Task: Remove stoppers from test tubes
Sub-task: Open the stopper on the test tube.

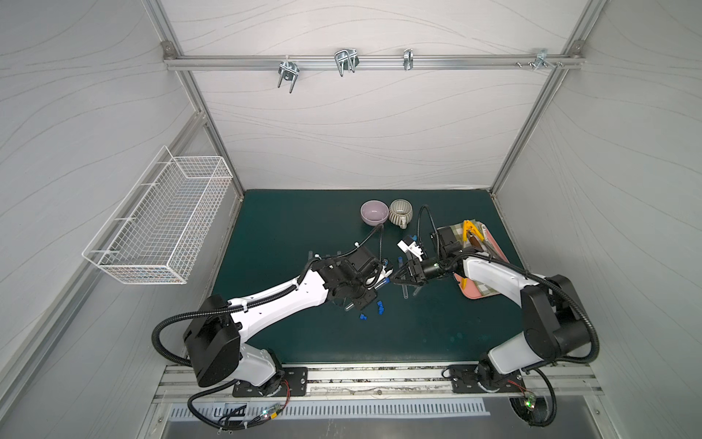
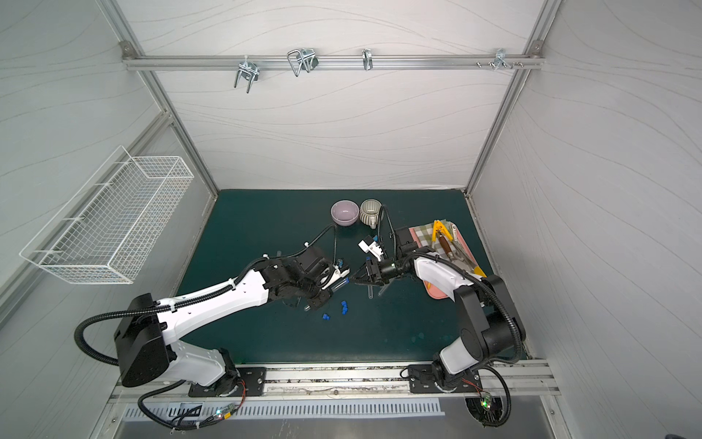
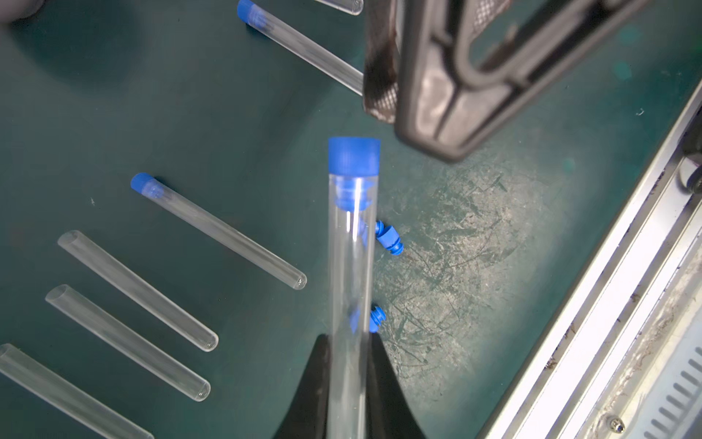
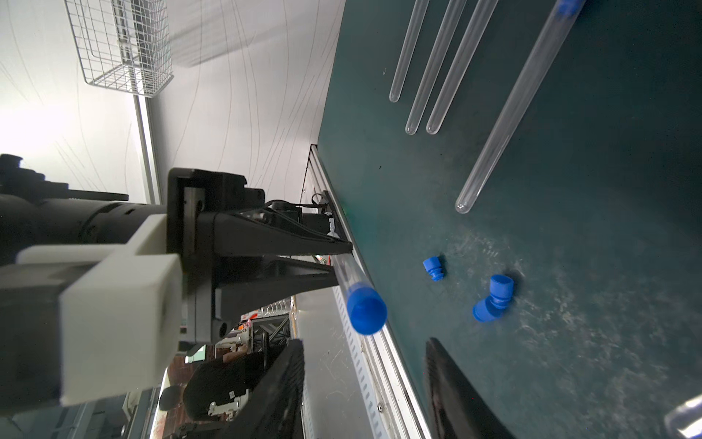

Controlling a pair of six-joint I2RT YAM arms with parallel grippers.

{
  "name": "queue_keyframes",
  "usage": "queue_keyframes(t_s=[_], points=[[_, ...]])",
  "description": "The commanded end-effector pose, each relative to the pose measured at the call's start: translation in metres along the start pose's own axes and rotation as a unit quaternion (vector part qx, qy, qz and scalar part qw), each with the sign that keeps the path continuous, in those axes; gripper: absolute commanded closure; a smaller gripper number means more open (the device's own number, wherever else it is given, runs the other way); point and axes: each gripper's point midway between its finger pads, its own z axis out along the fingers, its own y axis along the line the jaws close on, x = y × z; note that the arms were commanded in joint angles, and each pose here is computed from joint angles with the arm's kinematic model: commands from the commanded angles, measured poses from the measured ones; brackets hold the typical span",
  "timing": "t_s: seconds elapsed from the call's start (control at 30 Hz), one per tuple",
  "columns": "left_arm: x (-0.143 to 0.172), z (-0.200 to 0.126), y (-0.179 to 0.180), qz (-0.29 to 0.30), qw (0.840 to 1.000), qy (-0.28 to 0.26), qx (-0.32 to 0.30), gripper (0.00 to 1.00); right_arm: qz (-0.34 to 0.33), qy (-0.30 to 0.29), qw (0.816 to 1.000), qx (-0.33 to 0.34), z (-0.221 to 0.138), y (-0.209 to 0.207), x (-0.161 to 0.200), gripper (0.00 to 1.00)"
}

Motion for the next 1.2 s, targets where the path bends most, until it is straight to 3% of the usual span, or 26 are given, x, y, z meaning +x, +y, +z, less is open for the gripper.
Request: queue_keyframes(t_s=[0.0, 1.17], points=[[-0.010, -0.004, -0.006, 0.022, 0.999, -0.022, 0.009, 1.00, -0.018, 0.010, 1.000, -0.021, 0.005, 0.010, -0.003, 0.52], [-0.009, -0.001, -0.009, 0.025, 0.999, -0.023, 0.008, 1.00, -0.016, 0.026, 0.999, -0.029, 0.015, 0.009, -0.001, 0.79]])
